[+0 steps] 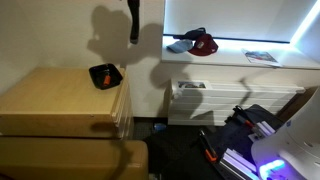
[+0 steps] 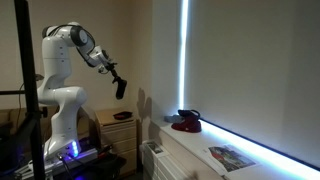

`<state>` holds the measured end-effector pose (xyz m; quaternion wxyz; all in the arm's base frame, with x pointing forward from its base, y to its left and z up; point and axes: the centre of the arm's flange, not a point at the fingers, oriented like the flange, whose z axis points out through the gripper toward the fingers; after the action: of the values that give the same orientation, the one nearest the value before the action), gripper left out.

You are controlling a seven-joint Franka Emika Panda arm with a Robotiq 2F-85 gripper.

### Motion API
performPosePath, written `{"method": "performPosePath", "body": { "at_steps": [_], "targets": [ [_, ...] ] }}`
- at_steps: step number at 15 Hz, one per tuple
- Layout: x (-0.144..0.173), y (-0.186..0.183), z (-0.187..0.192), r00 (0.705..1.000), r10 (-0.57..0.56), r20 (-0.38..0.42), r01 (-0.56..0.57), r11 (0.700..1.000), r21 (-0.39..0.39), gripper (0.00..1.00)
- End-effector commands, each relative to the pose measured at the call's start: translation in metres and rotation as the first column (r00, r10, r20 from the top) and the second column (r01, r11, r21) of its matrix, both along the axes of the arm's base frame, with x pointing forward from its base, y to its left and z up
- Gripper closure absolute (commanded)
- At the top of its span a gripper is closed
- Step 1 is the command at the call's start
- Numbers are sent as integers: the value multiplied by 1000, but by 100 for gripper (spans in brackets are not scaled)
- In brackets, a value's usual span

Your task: Put the sock on the window ledge

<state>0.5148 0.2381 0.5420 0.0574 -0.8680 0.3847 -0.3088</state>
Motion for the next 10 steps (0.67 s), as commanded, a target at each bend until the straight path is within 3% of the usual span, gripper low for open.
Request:
{"method": "performPosePath", "body": {
  "at_steps": [1,4,7,8,10],
  "targets": [
    [-12,-18,2,998,-55,-20,55,998,-1,93],
    [-39,-44,3,993,-114,-38,113,994,-6,93],
    [-42,-43,-2,992,-117,-43,116,993,-7,93],
    [-43,-43,-2,992,-116,-44,116,993,-7,98],
    [-36,-88,-16,967,-249,-46,245,966,-80,98]
  ]
}}
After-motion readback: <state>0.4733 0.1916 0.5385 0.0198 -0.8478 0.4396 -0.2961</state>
